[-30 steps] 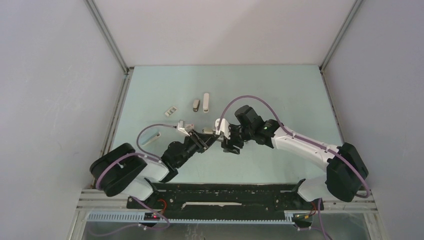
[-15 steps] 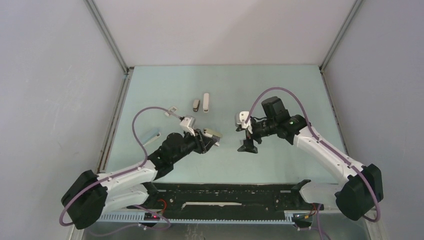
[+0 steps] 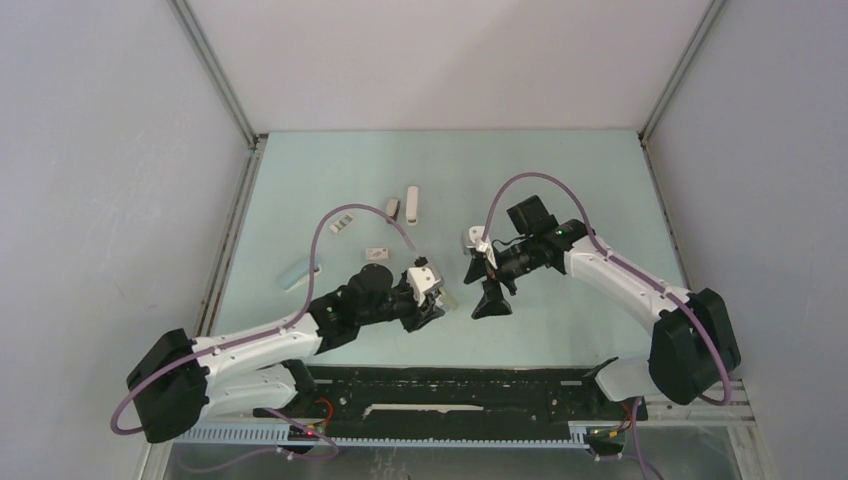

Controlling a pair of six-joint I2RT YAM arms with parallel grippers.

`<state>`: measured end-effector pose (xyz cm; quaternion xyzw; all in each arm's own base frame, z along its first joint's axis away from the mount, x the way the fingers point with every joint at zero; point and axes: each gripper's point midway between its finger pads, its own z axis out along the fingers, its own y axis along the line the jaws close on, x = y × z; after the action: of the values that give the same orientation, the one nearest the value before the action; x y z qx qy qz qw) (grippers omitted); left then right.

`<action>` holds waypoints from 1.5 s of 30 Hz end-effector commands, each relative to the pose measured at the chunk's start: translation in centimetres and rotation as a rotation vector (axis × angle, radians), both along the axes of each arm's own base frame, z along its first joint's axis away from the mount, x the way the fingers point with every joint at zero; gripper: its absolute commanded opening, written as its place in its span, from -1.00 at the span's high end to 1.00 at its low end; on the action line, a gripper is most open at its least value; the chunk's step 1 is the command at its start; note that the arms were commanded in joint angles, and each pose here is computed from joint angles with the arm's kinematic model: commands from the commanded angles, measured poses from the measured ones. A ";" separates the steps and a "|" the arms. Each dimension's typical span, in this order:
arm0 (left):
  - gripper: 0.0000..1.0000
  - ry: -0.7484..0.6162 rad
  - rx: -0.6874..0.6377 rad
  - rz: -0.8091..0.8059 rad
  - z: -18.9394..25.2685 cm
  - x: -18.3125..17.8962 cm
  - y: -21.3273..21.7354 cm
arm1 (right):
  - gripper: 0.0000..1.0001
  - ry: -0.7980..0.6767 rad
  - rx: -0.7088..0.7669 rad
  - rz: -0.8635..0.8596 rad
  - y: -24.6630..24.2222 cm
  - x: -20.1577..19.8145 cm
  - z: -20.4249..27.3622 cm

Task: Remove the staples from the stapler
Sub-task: Unload the staple at the center of the board.

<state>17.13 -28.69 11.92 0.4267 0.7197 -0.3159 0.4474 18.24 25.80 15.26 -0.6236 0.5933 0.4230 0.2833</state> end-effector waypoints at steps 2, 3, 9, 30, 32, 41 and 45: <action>0.97 -0.151 -0.027 -0.149 4.0 0.6 -2.6 | -0.82 0.044 0.026 0.068 2.0 -0.7 0.1; 0.98 -0.154 -0.026 -0.153 4.1 0.6 -2.8 | -0.80 0.044 0.020 0.071 2.3 -0.8 -0.2; 0.99 -0.156 -0.040 -0.195 4.4 0.3 -3.5 | -0.62 0.066 0.004 0.058 3.2 -0.4 -1.1; 1.00 -0.197 -0.028 -0.223 4.1 0.1 -3.1 | 0.31 -0.070 -0.045 0.082 2.9 0.3 -3.1; 0.99 -0.215 -0.001 -0.222 3.8 0.3 -2.8 | 0.50 -0.101 -0.064 0.058 2.3 1.1 -3.2; 1.00 -0.323 0.182 -0.195 2.3 2.3 -0.8 | 0.92 -0.305 -0.160 -0.106 -1.9 5.7 -2.0; 1.00 -0.324 0.290 -0.194 1.8 3.5 -0.4 | 0.94 -0.363 -0.195 -0.159 -3.4 6.8 -1.3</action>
<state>19.18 -30.40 14.16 0.5471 0.6382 -0.2570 0.4769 22.06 26.74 14.66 -0.6953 0.5412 0.3086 0.3584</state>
